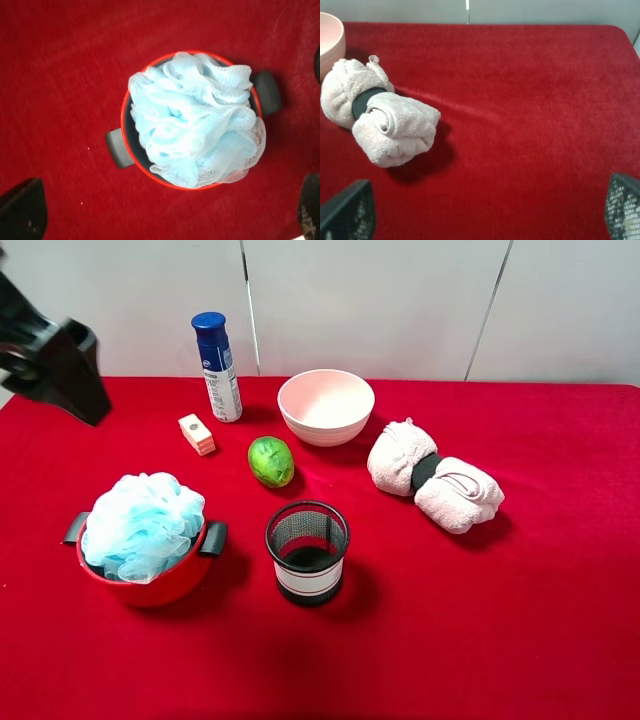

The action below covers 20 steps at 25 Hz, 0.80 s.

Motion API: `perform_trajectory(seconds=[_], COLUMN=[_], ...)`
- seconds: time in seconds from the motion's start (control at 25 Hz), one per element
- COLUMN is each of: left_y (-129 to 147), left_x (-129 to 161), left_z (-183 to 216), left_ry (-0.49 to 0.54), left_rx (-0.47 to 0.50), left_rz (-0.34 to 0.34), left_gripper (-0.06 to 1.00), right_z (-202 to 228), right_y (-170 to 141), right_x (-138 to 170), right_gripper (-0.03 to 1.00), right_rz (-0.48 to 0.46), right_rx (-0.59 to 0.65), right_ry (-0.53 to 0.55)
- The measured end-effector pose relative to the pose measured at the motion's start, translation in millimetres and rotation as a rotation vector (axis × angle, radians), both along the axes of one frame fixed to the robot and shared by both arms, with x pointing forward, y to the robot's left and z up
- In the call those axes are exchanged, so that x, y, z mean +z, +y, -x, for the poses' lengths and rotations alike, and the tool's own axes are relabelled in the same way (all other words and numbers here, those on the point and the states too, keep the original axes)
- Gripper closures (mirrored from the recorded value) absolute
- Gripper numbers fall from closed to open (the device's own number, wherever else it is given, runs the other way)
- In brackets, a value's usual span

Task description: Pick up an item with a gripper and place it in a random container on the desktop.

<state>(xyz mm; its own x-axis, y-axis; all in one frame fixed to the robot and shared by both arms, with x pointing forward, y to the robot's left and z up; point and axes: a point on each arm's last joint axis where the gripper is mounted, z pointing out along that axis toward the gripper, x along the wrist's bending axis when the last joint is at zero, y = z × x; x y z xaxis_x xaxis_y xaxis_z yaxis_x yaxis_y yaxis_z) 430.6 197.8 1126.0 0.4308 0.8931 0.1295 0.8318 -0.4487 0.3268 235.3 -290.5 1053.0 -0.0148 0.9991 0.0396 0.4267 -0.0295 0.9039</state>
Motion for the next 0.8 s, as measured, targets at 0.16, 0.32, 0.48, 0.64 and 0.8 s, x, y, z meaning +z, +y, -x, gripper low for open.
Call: perform_trajectory(seconds=[0.16,0.32,0.48,0.64,0.8], left_y=[9.5,20.6,36.5,53.0,69.6], left_x=[16.8,31.1,28.0,17.5,11.9], left_z=[17.1,37.5,63.0,89.3,116.0], left_ry=[-0.063,-0.127,-0.16,-0.188,-0.246], left_rx=[-0.021,-0.05,-0.054,-0.058,-0.06], left_rz=[0.046,0.092,0.112,0.126,0.163], left_gripper=[-0.05,-0.05,-0.05,-0.05,-0.05], right_z=[0.0,0.0,0.0,0.0,0.0], right_y=[0.0,0.0,0.0,0.0,0.0], right_x=[0.0,0.0,0.0,0.0,0.0], right_gripper=[0.27,0.27,0.27,0.27,0.27], right_rz=[0.0,0.0,0.0,0.0,0.0], right_rx=[0.0,0.0,0.0,0.0,0.0], right_ry=[0.0,0.0,0.0,0.0,0.0])
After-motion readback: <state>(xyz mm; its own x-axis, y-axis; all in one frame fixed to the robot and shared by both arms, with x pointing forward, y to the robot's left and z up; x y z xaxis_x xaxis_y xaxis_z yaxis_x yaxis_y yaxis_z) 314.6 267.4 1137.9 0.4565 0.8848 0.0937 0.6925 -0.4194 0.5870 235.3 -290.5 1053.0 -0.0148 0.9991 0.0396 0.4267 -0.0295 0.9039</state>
